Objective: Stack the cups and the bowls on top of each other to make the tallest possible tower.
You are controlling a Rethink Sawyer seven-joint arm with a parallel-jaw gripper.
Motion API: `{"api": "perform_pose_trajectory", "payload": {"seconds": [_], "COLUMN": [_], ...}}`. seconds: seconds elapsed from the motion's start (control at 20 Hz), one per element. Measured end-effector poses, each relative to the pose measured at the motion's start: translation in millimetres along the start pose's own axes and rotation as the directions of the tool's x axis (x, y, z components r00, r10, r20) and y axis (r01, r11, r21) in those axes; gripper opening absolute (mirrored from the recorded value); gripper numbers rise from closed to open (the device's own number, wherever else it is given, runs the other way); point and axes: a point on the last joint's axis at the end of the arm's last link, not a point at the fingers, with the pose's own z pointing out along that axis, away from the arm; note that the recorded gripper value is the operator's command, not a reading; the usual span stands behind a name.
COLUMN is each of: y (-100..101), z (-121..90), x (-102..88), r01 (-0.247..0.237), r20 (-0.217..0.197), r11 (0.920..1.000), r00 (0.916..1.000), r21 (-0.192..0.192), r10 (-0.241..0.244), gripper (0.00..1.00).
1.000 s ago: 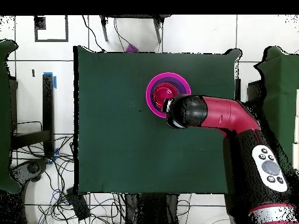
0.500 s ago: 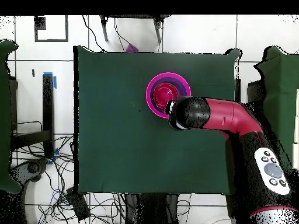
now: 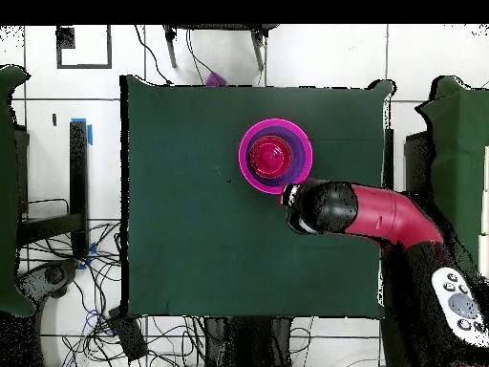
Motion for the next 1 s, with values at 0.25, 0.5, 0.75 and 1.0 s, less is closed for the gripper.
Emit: {"api": "perform_pose_trajectory", "payload": {"seconds": [0.25,0.5,0.75,1.0], "y": [-25.1,-60.5,-96.0,-136.8], "z": [6.7,14.8,23.4,33.6], "x": [18.9,41.8,59.2,73.3], "r01": [-0.030,-0.050,-0.059,-0.054], "r20": [0.023,0.060,0.092,0.131], "r11": [0.9995,0.9987,0.9981,0.9976], "r00": [0.9993,0.9969,0.9941,0.9903], "r21": [-0.004,0.002,0.017,0.043], "r10": [0.030,0.050,0.057,0.048], "gripper": [1.00,1.00,1.00,1.00]}}
